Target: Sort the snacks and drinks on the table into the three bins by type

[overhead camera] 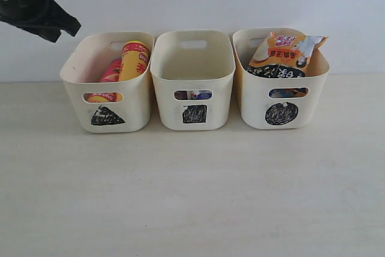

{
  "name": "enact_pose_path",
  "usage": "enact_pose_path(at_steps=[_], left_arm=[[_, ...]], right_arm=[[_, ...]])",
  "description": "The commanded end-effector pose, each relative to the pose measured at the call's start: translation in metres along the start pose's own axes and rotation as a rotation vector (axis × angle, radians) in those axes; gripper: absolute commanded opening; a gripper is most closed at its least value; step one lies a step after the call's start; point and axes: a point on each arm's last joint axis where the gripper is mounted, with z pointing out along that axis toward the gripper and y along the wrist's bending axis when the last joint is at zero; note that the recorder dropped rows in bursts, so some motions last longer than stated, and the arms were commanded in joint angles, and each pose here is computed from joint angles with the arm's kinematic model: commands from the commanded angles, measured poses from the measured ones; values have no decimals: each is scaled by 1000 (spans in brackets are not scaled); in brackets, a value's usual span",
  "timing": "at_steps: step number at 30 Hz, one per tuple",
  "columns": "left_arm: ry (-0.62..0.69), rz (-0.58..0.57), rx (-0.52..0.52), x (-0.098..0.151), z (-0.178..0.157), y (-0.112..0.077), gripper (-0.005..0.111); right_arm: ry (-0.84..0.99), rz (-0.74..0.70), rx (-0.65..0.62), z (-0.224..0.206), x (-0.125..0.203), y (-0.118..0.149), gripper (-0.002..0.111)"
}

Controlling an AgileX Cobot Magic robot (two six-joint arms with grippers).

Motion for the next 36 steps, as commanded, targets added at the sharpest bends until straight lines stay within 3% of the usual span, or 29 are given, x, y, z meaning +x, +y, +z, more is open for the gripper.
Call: enact_pose_path(at_steps=[1,5,13,30,32,36], left_arm=[[7,-37,-4,25,-27,-2,4],[6,-57,1,54,-49,-9,4],[-133,-142,-19,100,-99,-17,4],[-226,-304,116,187,-139,-50,4],[-269,-333,140,194,-142,-54,4],[-481,-386,133,202,-146,-56,4]], right_arm=[[-13,2,2,0,-1,0,0],[-13,2,2,0,-1,0,0],[-8,2,1,0,-1,0,0],[-8,2,1,0,-1,0,0],[-8,2,1,0,-1,0,0],[-8,2,1,0,-1,0,0]])
